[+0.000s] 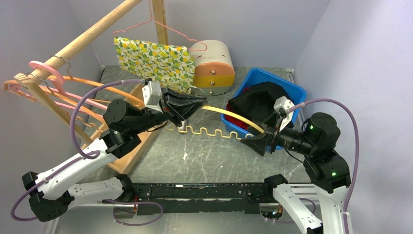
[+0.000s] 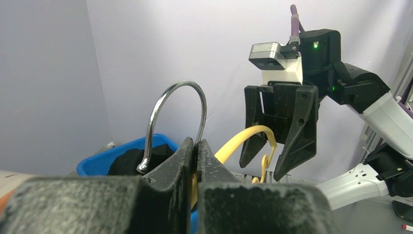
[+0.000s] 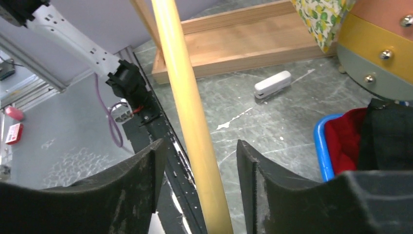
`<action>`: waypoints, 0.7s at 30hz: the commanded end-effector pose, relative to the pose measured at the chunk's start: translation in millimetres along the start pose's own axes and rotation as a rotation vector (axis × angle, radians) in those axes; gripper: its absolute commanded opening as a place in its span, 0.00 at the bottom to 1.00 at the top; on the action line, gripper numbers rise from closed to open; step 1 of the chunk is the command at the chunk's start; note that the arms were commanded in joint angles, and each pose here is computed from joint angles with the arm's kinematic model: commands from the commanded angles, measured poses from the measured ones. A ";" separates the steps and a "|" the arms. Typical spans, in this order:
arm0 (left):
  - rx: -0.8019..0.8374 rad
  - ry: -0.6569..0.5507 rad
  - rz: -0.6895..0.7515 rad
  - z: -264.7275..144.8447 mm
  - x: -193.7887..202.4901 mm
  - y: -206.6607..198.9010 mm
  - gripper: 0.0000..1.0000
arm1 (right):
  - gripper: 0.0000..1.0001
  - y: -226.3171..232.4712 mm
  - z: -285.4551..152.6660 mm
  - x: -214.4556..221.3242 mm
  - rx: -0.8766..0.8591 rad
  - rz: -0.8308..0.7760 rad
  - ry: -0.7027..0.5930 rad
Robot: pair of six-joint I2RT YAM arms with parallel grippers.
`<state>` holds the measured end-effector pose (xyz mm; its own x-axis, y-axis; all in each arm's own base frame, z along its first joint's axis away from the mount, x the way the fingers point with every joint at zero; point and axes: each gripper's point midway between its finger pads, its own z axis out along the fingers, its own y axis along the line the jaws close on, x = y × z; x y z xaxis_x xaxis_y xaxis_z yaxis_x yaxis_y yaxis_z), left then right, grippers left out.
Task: Remove the skirt from the hanger
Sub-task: Place the hanger at the clothesline.
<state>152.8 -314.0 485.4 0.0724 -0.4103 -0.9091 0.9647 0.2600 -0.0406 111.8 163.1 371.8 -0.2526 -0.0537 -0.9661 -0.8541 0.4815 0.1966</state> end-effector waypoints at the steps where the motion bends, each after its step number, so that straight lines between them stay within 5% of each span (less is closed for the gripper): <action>1: -0.010 -0.087 0.003 3.4 -28.4 0.4 0.07 | 0.49 17.1 -0.9 -7.6 -0.088 -0.009 -0.032; 4: -0.057 -0.077 -0.008 4.7 -31.4 7.9 0.11 | 0.05 11.4 0.7 -13.8 -0.056 -0.006 -0.058; 5: -0.074 -0.070 -0.013 4.9 -30.4 10.7 0.19 | 0.00 7.9 0.5 -16.7 -0.032 -0.007 -0.069; 9: -0.138 -0.045 -0.018 0.9 -27.6 20.8 0.67 | 0.00 -14.8 -5.9 -21.4 0.128 -0.024 -0.115; 14: -0.196 -0.025 -0.028 -7.5 -25.6 27.9 0.99 | 0.00 -35.8 -16.0 -25.7 0.275 -0.040 -0.116; 21: -0.191 -0.017 -0.060 -16.3 -49.6 17.6 1.00 | 0.00 -38.6 -2.0 -21.1 0.211 -0.064 -0.066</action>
<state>175.7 -293.7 494.1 0.0207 -0.4043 -0.9144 0.9003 0.4053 -0.1588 145.3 138.0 371.4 -0.2255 -0.0160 -0.9741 -0.7122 0.6850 0.1536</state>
